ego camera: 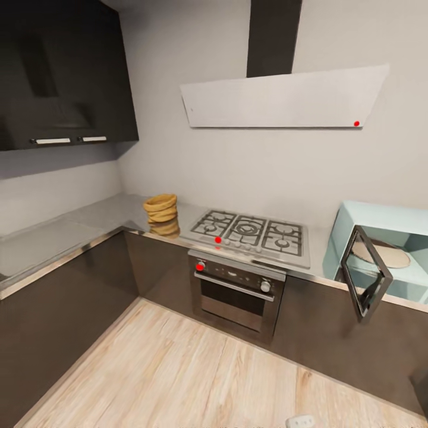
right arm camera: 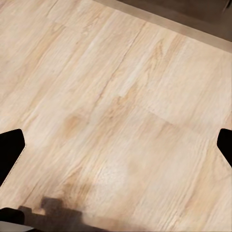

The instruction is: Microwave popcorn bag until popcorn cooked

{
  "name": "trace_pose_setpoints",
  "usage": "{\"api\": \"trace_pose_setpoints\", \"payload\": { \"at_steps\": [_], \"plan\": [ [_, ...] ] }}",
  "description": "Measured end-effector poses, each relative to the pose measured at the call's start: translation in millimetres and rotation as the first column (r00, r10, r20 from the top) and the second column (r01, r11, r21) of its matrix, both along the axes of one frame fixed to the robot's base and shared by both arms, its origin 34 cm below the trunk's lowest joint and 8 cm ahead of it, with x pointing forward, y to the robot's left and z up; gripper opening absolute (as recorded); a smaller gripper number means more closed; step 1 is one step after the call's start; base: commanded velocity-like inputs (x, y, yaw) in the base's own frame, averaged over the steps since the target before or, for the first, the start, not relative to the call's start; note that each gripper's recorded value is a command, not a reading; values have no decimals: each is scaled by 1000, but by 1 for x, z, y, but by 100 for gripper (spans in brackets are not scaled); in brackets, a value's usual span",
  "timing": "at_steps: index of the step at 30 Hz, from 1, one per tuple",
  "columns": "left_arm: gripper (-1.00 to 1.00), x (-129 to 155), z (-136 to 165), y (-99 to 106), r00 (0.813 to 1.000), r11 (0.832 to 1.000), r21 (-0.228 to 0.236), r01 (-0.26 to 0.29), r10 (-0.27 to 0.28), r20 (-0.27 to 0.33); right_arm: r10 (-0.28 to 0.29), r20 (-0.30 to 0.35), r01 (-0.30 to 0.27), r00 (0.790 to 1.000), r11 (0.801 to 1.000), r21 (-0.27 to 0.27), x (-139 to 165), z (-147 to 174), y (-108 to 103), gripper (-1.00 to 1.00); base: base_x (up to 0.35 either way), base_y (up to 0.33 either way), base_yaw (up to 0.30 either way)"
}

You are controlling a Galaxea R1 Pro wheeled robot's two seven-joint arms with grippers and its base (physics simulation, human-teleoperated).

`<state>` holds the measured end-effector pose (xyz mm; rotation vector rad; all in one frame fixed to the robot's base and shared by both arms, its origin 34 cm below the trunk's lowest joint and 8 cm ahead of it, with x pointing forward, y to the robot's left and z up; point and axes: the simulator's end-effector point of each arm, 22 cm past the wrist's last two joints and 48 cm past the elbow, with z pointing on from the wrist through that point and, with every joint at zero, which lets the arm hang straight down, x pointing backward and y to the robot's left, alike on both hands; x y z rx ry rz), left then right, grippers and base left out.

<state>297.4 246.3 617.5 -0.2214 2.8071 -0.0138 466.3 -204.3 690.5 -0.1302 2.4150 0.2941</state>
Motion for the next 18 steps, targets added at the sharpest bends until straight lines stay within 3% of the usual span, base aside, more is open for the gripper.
{"api": "trace_pose_setpoints", "payload": {
  "at_steps": [7,18],
  "plan": [
    [100,-2,5,1,1000,1000,1,-2,2,0,0,-1,0,1000,1000,0,-3,4,0,100,24,17,0],
    [100,-3,7,0,1000,1000,0,0,0,1,0,0,0,1000,1000,0,-4,7,0,100,281,200,0]
  ]
}}
